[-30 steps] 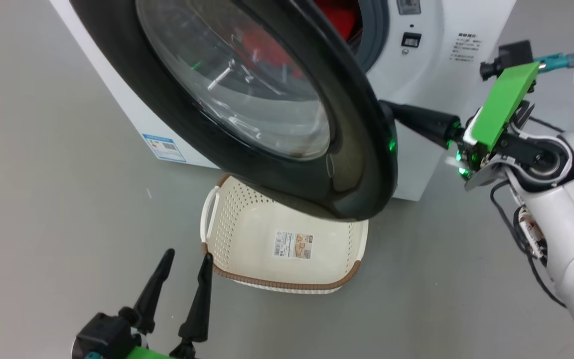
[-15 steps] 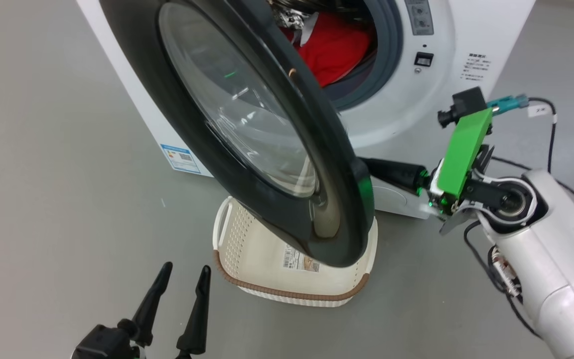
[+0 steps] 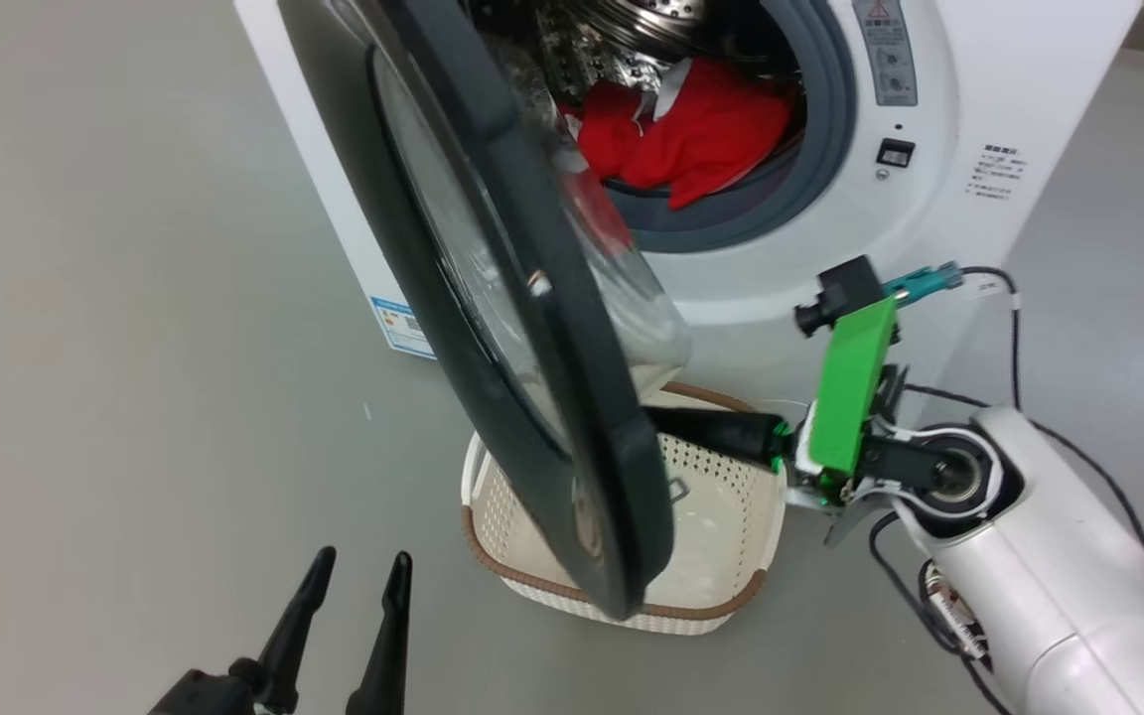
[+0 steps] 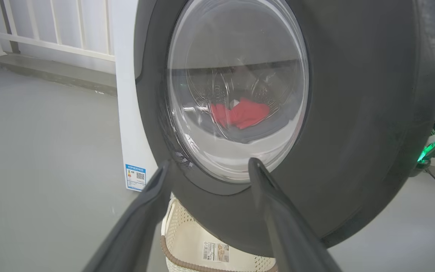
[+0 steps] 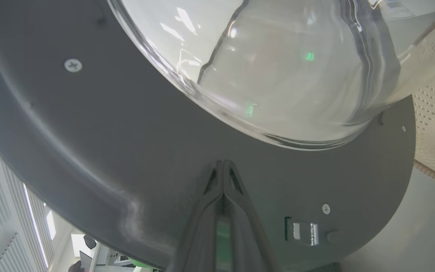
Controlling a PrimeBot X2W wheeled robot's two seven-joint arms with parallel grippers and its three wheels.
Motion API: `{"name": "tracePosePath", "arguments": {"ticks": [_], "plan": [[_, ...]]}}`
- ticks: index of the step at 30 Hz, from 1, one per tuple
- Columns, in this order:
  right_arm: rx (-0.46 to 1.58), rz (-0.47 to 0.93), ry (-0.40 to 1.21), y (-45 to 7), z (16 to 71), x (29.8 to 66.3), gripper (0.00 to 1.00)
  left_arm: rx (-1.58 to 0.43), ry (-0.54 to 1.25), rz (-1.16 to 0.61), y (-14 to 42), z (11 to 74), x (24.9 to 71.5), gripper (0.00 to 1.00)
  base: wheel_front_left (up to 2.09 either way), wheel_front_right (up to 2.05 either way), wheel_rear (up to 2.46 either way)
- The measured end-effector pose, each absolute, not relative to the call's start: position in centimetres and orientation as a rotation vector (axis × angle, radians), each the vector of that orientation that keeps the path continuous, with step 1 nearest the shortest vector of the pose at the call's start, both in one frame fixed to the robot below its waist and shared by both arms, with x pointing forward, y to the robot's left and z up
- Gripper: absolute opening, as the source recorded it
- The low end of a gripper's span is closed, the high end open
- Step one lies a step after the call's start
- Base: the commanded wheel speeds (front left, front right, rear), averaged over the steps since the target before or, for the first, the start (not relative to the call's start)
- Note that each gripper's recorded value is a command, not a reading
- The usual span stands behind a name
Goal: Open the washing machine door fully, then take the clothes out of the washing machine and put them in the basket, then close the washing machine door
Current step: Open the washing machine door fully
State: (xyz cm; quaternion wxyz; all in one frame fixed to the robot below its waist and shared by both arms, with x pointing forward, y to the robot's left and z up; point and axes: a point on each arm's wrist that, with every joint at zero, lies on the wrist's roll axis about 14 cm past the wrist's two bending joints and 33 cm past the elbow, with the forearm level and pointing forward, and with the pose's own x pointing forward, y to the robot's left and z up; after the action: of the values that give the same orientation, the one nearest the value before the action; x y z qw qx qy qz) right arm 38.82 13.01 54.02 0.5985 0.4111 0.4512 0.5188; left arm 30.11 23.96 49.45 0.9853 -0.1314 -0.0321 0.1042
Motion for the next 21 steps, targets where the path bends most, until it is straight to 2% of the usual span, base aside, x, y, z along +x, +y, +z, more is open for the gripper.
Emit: {"name": "tracePosePath", "arguments": {"ticks": [6,21], "plan": [[0.923,1.273,1.092,15.0,54.0,36.1,0.00,-0.262,-0.079,0.243,24.8,49.8,29.1,1.00,0.00,0.00,0.00],[0.864,1.397,1.155,18.7,54.4,32.0,0.00,-0.246,-0.097,0.360,27.7,49.9,26.1,1.00,0.00,0.00,0.00]]}}
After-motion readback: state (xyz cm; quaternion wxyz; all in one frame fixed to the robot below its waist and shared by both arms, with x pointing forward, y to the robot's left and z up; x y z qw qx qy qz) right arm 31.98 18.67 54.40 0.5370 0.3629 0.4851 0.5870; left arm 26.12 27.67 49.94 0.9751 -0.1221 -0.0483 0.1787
